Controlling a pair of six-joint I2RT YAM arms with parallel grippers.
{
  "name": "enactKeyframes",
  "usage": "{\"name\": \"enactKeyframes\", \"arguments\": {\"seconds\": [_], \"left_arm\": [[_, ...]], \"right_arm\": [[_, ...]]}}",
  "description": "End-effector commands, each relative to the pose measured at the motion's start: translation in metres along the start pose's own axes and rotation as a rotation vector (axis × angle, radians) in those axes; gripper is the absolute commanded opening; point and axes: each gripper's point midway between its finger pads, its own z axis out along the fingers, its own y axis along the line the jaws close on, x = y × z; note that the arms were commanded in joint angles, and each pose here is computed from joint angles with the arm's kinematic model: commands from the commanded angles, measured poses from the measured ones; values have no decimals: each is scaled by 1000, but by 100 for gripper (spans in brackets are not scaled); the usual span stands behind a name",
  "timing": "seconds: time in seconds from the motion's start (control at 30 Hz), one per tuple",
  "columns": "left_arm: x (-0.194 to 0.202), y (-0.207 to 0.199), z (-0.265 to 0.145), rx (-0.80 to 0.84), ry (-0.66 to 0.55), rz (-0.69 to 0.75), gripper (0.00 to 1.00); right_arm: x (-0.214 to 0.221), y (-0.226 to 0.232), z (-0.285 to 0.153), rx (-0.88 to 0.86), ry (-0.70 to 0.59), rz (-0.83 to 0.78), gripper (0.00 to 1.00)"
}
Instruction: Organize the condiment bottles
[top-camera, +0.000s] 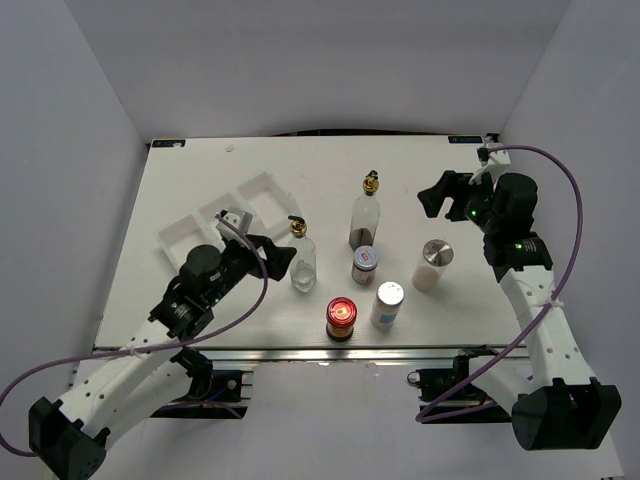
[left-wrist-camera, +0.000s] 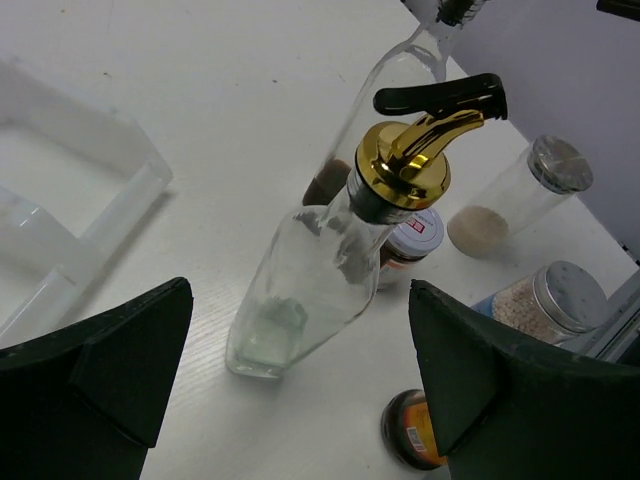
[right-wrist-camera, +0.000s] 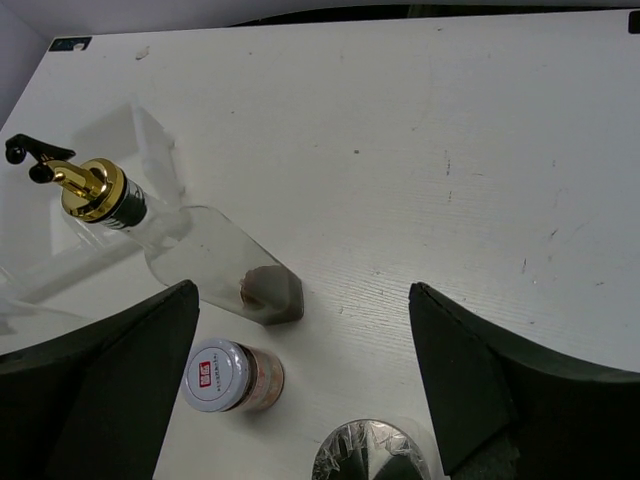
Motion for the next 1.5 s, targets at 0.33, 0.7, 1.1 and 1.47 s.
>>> {"name": "enactKeyframes", "arguments": {"seconds": [0.33,0.7,1.1,1.47], "left_arm": [[-31,-24,47,41,-27,218,98],[-15,-18,70,19,-8,259,80],[-63,-31,65,40,-129,326,0],[-156,-24,77,-136,-286,451,0]], "right_arm": [[-12,13,-2,-78,-39,-63,89],[-9,5,3,-45,-30,-68,89],[-12,-1,6,-19,-44,-85,89],[-9,-20,14,69,-42,-76,89]]}}
